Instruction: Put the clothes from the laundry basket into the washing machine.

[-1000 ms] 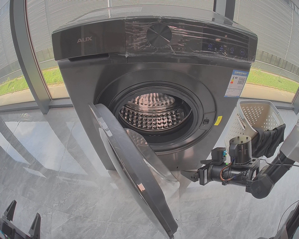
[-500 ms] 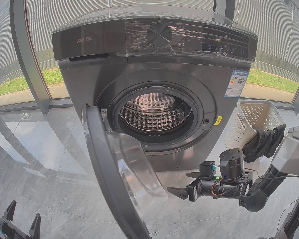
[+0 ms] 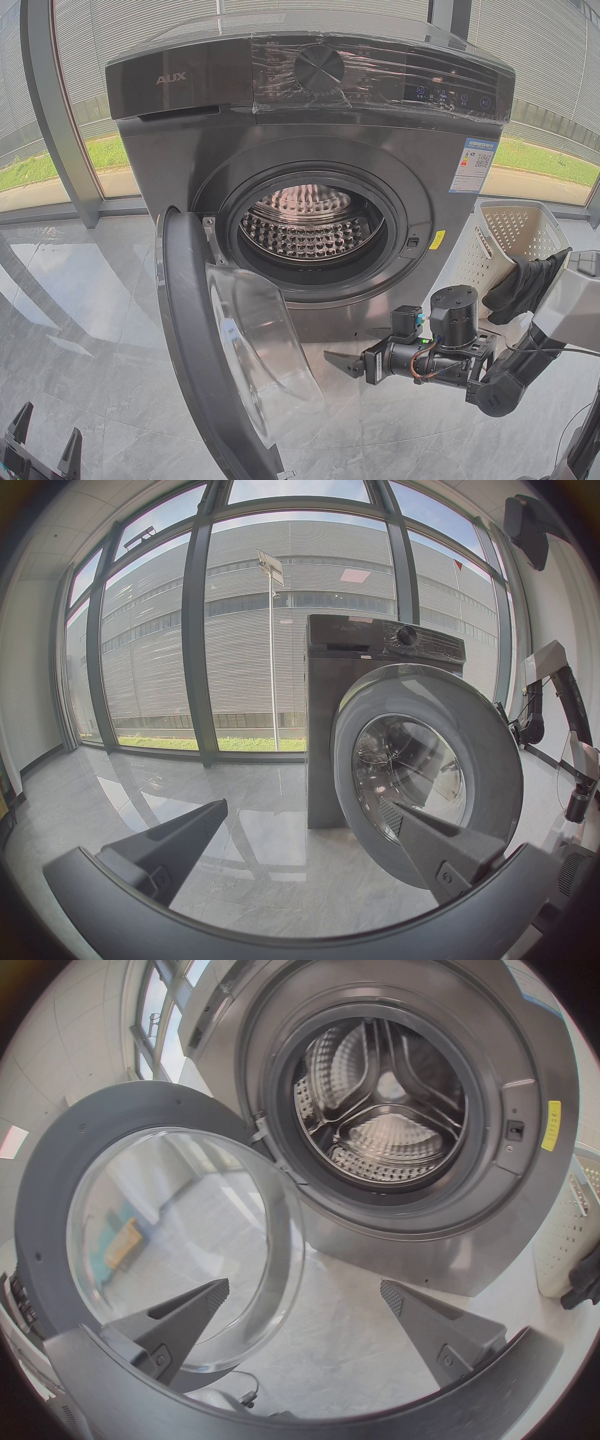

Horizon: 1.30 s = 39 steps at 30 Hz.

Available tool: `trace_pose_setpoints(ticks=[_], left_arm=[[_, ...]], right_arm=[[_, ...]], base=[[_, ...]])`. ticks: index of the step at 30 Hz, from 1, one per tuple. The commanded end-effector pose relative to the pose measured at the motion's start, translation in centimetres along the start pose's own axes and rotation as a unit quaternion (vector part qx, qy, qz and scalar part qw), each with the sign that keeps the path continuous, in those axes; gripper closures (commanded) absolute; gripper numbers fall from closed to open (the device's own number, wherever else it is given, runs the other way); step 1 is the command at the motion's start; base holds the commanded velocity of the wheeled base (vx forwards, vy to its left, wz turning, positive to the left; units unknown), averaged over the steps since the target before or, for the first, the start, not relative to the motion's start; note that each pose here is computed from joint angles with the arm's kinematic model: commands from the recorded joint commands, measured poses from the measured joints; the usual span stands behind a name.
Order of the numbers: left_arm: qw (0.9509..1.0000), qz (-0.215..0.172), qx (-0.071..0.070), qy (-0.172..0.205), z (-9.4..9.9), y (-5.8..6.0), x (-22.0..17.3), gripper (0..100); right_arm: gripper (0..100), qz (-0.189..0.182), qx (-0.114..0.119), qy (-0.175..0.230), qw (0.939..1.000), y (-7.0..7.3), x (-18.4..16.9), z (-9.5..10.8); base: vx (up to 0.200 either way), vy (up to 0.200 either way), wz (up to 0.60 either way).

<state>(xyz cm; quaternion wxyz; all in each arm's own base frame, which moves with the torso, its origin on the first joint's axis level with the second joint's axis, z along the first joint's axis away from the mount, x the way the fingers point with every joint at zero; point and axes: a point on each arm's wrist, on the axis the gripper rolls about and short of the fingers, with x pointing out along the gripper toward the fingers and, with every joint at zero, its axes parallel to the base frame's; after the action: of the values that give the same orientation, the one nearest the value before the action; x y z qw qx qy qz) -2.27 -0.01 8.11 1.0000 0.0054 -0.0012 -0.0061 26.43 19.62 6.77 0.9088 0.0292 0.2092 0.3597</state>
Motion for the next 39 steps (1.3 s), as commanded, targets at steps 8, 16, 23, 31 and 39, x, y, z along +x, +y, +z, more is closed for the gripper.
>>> trace_pose_setpoints(ticks=[8, 16, 23, 31, 39], left_arm=[[1.0, 0.001, 0.003, -0.001, -0.4, 0.0, 0.0, 0], [1.0, 0.001, 0.004, -0.001, -0.4, 0.0, 0.0, 0], [1.0, 0.0, 0.003, -0.001, -0.4, 0.0, 0.0, 0], [1.0, 0.001, 0.003, -0.001, -0.4, 0.0, 0.0, 0], [1.0, 0.001, 0.004, -0.001, -0.4, 0.0, 0.0, 0]], right_arm=[[0, -0.011, 0.001, 0.01, 0.9999, -0.3, 2.4, -0.9], [0, 0.037, -0.017, 0.015, 0.9991, 3.2, 2.6, -1.4], [0, 0.029, -0.012, -0.001, 0.9995, 2.5, 2.8, -0.6], [0, 0.049, -0.015, -0.031, 0.9982, 2.8, 4.6, 1.0], [0, 0.065, -0.016, -0.042, 0.9969, 4.0, 8.1, 2.0]], base=[[0.0, 0.0, 0.0], [0.0, 0.0, 0.0], [0.0, 0.0, 0.0], [-0.125, 0.0, 0.0], [-0.025, 0.0, 0.0]])
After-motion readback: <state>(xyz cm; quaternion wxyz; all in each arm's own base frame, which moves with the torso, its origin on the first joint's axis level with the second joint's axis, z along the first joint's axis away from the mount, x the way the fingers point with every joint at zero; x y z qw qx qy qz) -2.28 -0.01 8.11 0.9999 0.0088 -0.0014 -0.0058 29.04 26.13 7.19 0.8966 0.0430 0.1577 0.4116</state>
